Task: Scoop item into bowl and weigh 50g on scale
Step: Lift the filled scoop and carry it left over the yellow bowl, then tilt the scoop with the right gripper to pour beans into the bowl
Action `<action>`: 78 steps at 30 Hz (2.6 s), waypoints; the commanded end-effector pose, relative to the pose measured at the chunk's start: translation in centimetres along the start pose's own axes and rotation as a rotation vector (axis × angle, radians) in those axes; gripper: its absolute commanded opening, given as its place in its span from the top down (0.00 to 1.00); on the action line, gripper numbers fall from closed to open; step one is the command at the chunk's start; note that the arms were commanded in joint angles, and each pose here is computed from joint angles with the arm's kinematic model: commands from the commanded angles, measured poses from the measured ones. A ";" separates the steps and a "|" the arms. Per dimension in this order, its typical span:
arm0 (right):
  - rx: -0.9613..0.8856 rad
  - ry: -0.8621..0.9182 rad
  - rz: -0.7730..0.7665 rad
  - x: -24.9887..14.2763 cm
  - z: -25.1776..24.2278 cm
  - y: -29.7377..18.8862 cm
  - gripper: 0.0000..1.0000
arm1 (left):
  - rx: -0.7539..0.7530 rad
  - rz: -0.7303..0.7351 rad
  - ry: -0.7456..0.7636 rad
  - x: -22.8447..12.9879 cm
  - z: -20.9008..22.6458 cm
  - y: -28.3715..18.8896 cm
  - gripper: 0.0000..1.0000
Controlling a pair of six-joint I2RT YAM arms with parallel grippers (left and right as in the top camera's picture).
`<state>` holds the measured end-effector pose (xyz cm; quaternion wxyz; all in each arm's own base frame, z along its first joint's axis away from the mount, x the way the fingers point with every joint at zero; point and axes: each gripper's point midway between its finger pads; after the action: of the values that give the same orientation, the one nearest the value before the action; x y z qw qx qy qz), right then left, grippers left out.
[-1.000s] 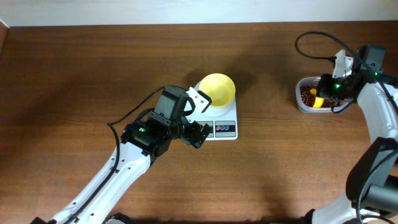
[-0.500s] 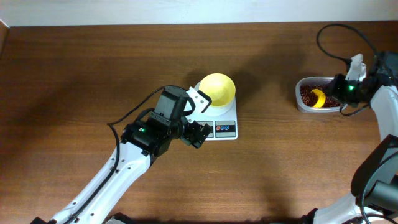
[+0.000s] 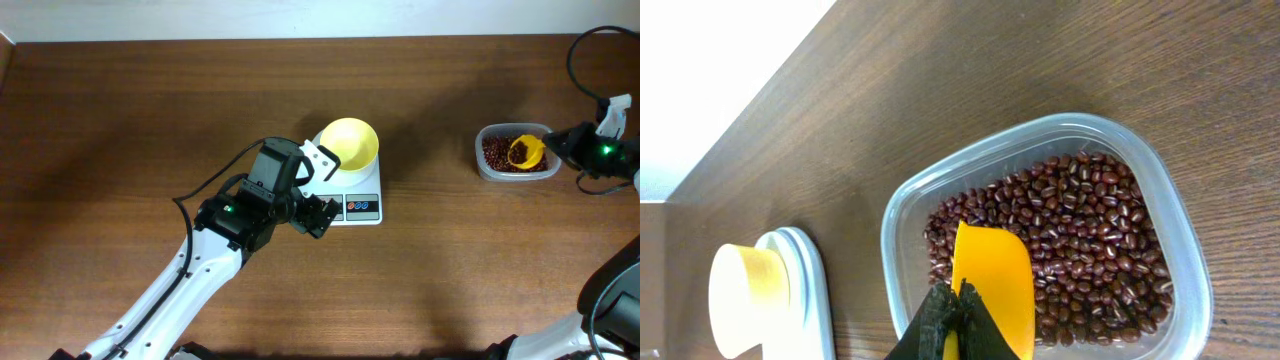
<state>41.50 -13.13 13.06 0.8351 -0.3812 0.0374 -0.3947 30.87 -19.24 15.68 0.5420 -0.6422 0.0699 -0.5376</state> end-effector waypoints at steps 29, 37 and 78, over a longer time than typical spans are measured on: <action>0.323 -0.219 0.228 -7.0 15.6 5.5 0.96 | 0.002 -0.025 -0.012 0.5 0.1 -0.6 0.01; 0.380 -0.339 0.337 -12.6 20.2 7.8 0.96 | 0.002 -0.025 -0.012 0.5 0.1 -0.6 0.01; 0.368 -1.147 0.233 -20.4 25.1 12.7 0.96 | 0.002 -0.025 -0.012 0.5 0.1 -0.6 0.01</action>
<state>44.43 20.32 17.01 0.8366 -0.3752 -0.3958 -0.0523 30.87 -19.24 15.68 0.5420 -0.6423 0.0698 -0.5375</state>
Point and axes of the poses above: each gripper's point midway between its finger pads, its own y axis out along the fingers, its own z axis along the line the jaws close on, x = y × z, and after that the axes turned 14 degrees about y, right-handed
